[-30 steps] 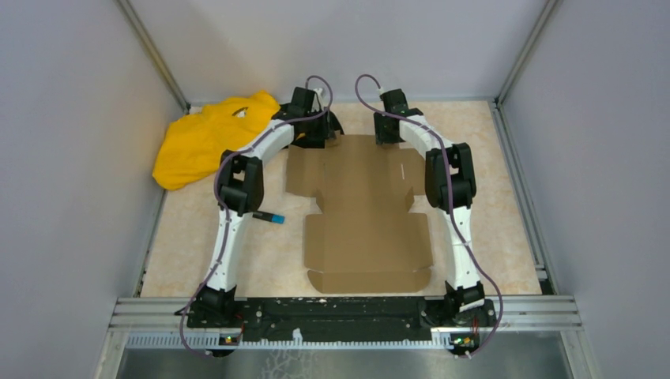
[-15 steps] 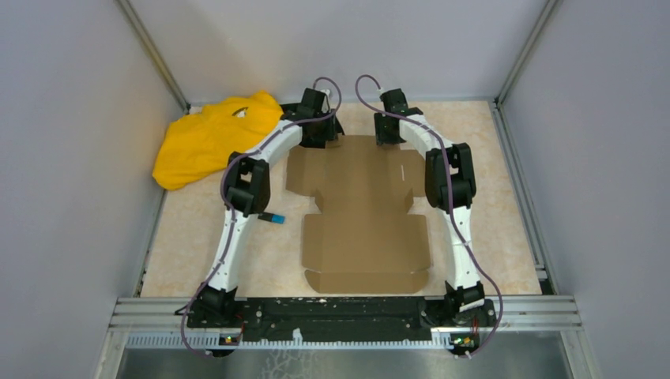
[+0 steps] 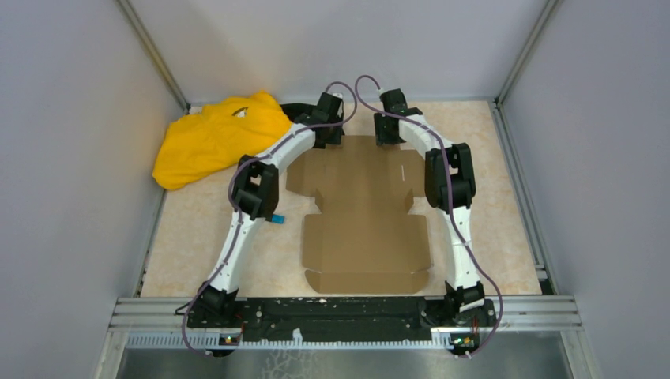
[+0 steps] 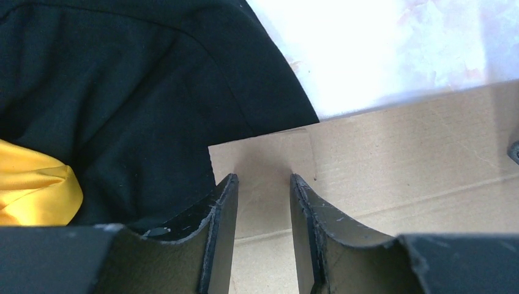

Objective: Fold the paper box

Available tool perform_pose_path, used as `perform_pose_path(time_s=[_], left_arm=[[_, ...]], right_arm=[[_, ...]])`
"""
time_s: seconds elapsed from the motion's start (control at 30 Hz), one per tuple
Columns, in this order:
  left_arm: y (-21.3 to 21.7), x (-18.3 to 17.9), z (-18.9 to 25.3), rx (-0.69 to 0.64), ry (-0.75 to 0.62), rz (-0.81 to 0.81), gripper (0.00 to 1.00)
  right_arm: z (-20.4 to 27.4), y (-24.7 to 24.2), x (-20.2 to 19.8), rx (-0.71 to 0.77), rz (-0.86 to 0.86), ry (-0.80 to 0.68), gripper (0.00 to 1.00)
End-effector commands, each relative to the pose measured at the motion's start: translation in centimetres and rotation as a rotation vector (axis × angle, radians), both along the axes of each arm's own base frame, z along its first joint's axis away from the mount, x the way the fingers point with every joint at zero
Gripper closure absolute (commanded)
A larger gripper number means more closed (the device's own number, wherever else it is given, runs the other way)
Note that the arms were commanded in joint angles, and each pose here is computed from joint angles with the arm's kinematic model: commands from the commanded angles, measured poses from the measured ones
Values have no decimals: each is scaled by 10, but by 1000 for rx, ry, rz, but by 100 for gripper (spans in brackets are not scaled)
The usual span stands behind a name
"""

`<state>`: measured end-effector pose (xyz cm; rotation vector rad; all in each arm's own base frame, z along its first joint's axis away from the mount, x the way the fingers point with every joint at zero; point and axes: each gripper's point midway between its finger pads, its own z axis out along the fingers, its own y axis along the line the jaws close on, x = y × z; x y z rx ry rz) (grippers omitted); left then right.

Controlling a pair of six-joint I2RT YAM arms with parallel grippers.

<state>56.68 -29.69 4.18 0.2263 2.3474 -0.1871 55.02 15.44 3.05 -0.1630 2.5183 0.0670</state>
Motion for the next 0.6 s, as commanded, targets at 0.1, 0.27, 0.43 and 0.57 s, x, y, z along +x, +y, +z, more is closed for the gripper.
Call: perform_pose_path(time_s=[0.1, 0.27, 0.43, 0.57], left_arm=[[15, -24, -46, 155, 99, 8, 57], [19, -24, -46, 182, 90, 17, 56], [20, -19, -32, 161, 61, 23, 46], [16, -7, 13, 65, -7, 3, 37]], right_arm=[[-80, -8, -74, -51, -2, 324, 50], [-82, -8, -77, -48, -4, 328, 50], [-76, -5, -75, -29, -7, 319, 50], [-48, -1, -64, 8, -21, 262, 49]])
